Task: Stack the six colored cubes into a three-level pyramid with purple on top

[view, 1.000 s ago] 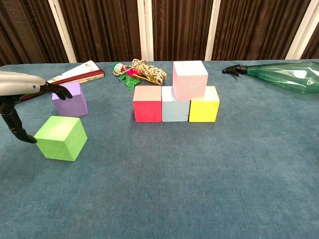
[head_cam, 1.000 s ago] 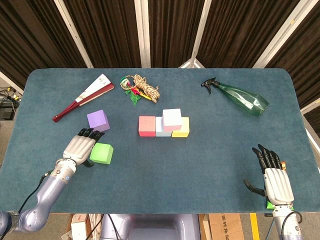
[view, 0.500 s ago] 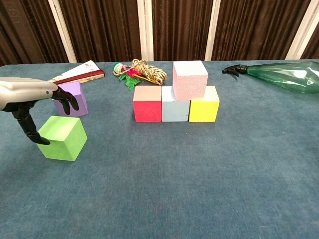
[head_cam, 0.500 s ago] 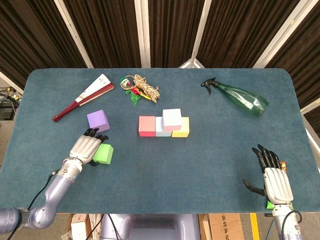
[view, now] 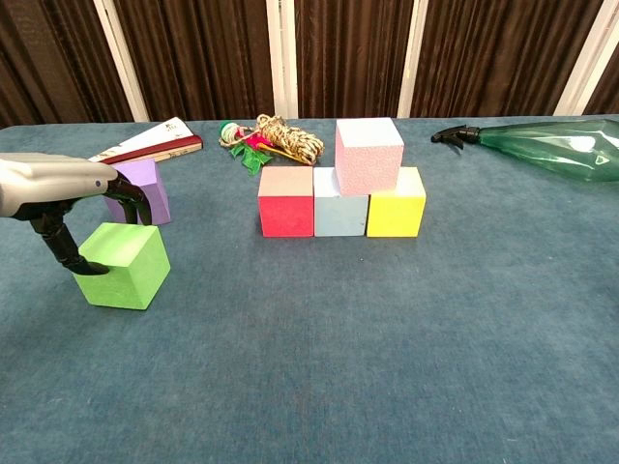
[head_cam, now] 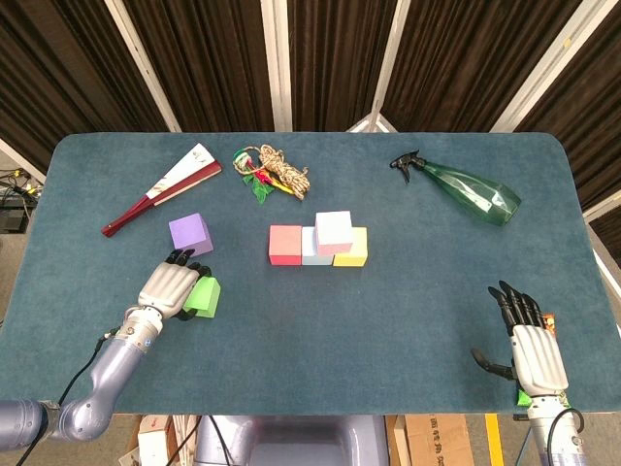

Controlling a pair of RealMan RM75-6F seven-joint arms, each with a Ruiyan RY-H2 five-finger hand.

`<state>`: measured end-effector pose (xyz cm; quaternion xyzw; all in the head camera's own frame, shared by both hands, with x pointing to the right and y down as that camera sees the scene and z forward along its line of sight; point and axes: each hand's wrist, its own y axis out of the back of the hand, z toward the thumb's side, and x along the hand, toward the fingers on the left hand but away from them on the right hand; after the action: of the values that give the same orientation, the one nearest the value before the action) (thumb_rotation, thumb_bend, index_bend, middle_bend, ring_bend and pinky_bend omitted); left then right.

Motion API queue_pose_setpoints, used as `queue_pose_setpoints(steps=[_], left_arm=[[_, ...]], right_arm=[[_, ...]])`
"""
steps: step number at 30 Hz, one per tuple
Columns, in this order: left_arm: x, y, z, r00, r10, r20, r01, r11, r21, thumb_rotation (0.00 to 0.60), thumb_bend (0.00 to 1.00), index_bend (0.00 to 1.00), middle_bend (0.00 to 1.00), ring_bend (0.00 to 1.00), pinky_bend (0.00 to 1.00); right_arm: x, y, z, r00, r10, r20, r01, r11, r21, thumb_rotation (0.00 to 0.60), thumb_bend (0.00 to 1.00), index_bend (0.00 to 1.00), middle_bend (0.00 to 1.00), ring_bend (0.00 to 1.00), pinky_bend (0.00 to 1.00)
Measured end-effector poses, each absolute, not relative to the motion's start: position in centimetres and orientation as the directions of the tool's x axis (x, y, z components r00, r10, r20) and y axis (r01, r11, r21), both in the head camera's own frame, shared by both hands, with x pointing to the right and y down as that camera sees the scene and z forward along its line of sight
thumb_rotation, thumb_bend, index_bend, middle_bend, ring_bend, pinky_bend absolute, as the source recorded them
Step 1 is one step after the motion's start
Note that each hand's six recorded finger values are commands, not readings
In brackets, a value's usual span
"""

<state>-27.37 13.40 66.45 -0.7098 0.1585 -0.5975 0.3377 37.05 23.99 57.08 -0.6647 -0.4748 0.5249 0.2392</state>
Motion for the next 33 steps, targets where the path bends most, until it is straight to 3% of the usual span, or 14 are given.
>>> queue_pose_setpoints(steps=[16, 33], left_arm=[[-27.42, 13.32, 66.55, 0.229, -0.618, 0.752, 0.233, -0.715, -0.659, 0.6, 0.21, 0.23, 0.23, 0.0, 0.0], [-27.32, 12.92, 66.71, 0.224, -0.625, 0.748, 0.245, -0.707, -0.664, 0.6, 0.23, 0.25, 0.28, 0.0, 0.0]], right_arm=[[36.99, 23.95, 57.25, -0.013, 0.877, -0.48, 0.398, -0.436, -0.807, 0.6, 0.25, 0.11, 0.05, 0.05, 0.0], [37.01, 23.94, 57.33, -0.025, 0.871, -0.49, 0.408, -0.439, -0.801, 0.6, 0.25, 0.11, 0.05, 0.05, 0.0]])
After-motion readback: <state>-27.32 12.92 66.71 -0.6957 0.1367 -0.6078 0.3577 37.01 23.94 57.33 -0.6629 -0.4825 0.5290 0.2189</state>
